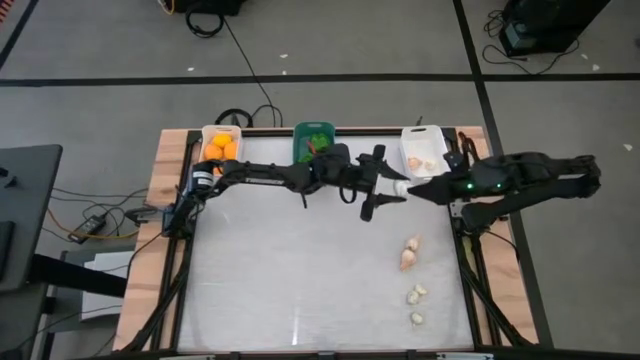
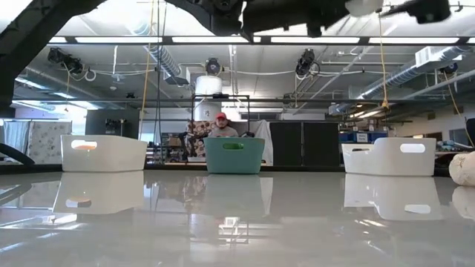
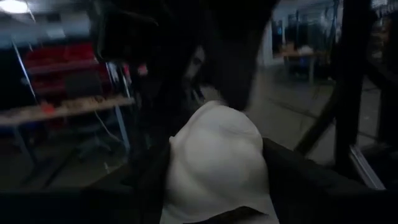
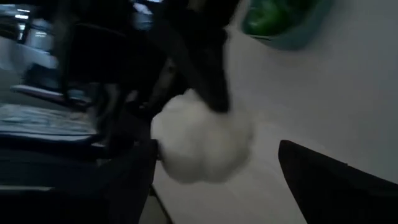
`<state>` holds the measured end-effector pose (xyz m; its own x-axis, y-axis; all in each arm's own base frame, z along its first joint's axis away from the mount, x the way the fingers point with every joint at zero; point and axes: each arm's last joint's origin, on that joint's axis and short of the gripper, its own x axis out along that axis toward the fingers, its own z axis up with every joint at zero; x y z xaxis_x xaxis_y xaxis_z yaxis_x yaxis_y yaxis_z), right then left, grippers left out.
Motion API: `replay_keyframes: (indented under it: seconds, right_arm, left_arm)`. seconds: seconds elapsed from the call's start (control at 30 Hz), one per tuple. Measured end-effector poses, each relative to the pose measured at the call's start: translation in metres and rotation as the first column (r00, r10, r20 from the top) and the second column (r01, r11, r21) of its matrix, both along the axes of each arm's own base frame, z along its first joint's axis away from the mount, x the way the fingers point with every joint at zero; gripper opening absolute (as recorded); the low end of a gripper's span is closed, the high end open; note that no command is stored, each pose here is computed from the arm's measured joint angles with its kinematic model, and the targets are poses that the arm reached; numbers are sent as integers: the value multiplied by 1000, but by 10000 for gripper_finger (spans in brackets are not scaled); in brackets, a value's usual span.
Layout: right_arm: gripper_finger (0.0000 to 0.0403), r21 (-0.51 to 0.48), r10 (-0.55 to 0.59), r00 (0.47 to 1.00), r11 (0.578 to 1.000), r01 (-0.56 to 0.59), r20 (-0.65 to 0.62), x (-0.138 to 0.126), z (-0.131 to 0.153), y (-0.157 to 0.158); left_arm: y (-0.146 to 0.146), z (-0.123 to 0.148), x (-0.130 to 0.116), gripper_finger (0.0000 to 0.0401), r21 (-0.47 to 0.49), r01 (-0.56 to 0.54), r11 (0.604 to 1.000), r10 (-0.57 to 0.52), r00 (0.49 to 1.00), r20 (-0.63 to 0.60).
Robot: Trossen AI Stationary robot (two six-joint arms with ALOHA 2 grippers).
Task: Sort produce into baskets
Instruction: Put the top left white garlic into the right white bin
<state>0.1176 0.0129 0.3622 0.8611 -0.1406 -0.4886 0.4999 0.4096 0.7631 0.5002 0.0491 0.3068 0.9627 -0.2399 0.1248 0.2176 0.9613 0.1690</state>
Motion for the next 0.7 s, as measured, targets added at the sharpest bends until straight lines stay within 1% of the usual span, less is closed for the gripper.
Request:
replay_keyframes:
  seconds: [0.13,0.3,0.37,0.47,0.5,0.57,0.7]
  right_arm:
    - [348,-30,22,996,999,-20,82,14,7,1]
    - [344,-42,1,998,999,1,57,24,4,-2]
    - [332,-42,-8,999,999,10,53,27,3,-2]
    - [291,-39,-30,998,999,32,53,27,3,-3]
    - [273,-39,-42,998,998,44,53,27,3,-4]
    - [242,-34,-59,997,998,61,58,26,3,-5]
    - [242,-29,-75,996,997,77,37,25,1,-7]
  left_arm:
    - [0,11,0,237,3,6,1000,-6,999,37]
    - [-1,19,1,238,10,24,1000,-24,999,42]
    - [0,21,1,238,11,25,1000,-25,999,44]
    - [1,20,1,238,6,16,1000,-16,1000,23]
    - [2,19,1,238,-3,9,1000,-9,1000,12]
    - [3,18,2,243,-52,-11,999,10,1000,-16]
    - [9,14,2,273,-161,-40,986,25,995,-92]
